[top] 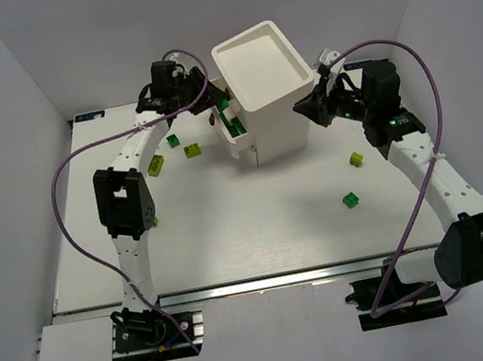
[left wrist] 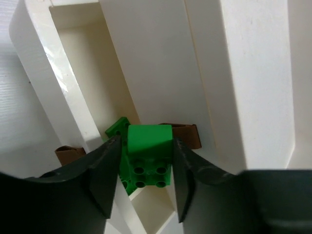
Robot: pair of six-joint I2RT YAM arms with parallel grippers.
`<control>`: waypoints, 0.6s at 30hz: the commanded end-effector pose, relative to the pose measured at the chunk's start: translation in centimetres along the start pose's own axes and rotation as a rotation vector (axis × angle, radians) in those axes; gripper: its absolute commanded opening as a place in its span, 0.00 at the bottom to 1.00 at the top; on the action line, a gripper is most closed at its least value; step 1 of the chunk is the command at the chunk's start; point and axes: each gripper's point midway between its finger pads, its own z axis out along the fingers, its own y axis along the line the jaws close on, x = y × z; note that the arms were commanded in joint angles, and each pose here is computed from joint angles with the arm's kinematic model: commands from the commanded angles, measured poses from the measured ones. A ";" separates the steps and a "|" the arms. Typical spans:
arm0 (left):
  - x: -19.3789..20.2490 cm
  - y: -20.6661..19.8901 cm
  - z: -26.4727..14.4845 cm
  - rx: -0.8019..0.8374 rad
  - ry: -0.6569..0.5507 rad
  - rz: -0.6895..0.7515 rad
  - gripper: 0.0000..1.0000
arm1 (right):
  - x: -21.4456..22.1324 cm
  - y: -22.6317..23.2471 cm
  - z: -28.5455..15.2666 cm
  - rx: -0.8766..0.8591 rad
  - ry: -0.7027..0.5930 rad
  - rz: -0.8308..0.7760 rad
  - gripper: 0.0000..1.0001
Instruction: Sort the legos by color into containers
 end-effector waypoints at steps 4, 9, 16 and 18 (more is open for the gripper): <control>-1.5 -1.5 -1.1 0.002 -0.042 0.026 0.70 | -1.1 0.3 -0.3 -0.013 -0.040 -0.018 0.17; -2.0 -1.8 -1.6 -0.007 -0.060 0.031 0.79 | -1.1 0.4 -0.3 -0.021 -0.040 -0.014 0.18; -2.5 -2.3 -2.4 -0.012 -0.077 0.036 0.77 | -1.2 0.8 -0.4 -0.051 -0.040 -0.027 0.18; -2.9 -2.1 -2.9 -0.016 -0.085 0.035 0.72 | -1.1 1.3 -0.4 -0.077 -0.041 -0.036 0.18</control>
